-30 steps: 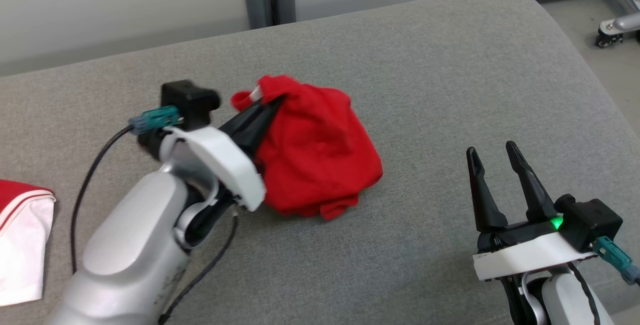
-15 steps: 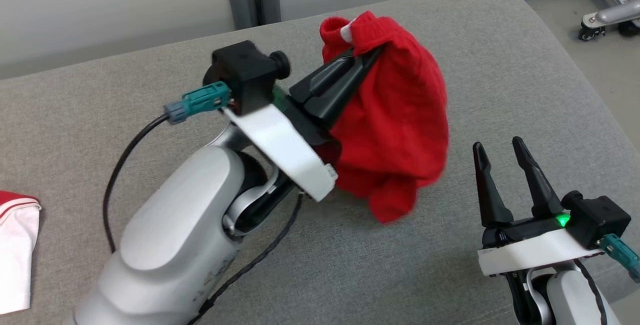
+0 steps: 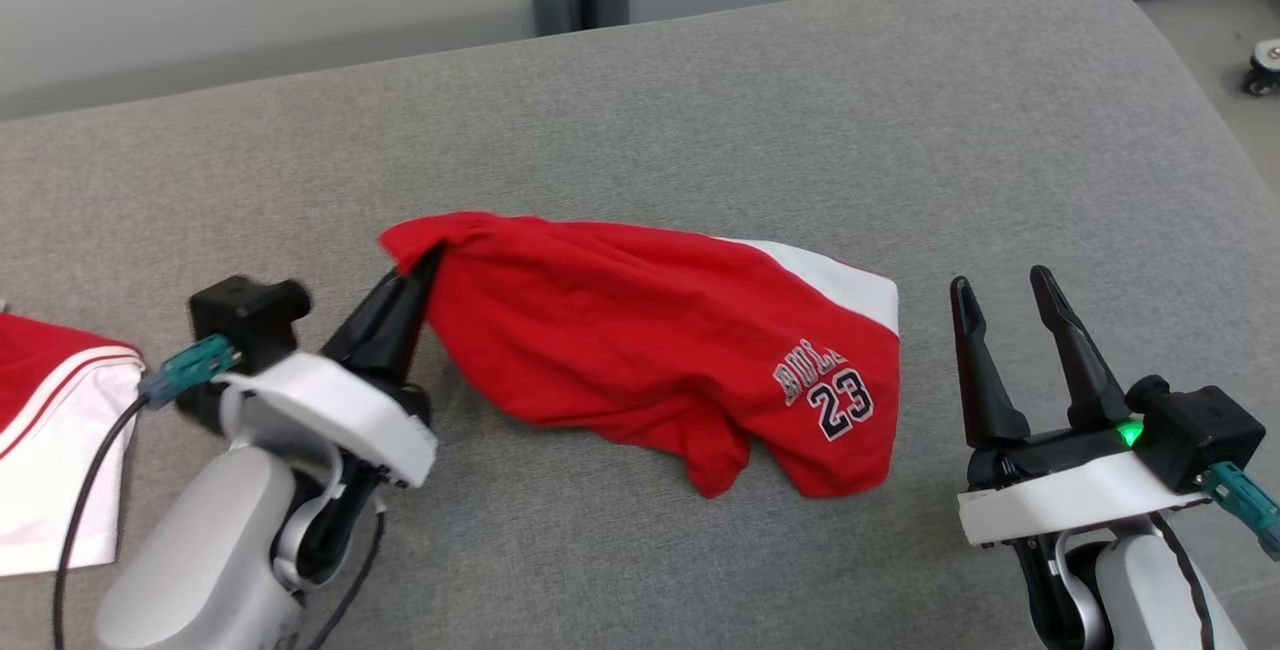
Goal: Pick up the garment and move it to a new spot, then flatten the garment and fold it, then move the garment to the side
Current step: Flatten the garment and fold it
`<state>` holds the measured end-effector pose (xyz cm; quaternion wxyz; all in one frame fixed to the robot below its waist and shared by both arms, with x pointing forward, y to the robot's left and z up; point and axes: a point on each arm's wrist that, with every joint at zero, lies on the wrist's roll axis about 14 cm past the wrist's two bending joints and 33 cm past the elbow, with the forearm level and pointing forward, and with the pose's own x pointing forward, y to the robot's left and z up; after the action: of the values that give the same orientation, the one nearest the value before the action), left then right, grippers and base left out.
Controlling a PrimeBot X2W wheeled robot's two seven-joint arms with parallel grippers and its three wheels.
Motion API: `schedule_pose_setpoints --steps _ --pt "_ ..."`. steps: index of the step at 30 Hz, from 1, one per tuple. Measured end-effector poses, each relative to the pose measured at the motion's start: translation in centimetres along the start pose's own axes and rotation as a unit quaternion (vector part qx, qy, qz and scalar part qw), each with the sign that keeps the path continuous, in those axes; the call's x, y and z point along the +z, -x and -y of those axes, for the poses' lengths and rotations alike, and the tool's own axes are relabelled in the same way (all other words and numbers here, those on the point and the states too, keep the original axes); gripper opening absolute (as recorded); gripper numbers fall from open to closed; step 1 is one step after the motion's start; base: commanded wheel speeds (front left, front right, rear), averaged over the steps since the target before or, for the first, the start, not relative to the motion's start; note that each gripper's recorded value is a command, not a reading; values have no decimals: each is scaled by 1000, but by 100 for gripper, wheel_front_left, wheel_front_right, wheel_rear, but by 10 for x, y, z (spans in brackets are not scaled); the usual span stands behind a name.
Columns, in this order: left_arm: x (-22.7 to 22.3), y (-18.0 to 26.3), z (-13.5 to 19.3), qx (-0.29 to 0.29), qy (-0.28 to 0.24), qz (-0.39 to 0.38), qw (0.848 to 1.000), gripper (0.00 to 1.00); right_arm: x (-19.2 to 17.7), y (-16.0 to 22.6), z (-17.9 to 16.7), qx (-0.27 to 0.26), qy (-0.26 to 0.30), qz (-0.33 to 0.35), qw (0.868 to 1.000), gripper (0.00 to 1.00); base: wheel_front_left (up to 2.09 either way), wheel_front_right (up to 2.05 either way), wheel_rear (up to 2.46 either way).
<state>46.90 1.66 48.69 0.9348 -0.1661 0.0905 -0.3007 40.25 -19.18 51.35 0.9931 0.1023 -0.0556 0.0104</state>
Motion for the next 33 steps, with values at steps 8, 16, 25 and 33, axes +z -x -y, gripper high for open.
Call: schedule_pose_setpoints --steps 8,16,25,33 --pt "-23 42 -72 125 17 -6 992 6 -9 -9 -18 28 -1 -10 1000 100 0 0 0" --pt "-29 68 -98 189 19 -7 982 7 -8 -13 -28 42 -3 -6 999 100 0 0 0" --pt "-27 86 -97 198 14 -2 980 100 -1 -12 -37 53 -5 2 999 100 0 0 0" --pt "10 100 -89 187 -26 52 981 100 6 -8 -45 65 -3 10 998 100 0 0 0"
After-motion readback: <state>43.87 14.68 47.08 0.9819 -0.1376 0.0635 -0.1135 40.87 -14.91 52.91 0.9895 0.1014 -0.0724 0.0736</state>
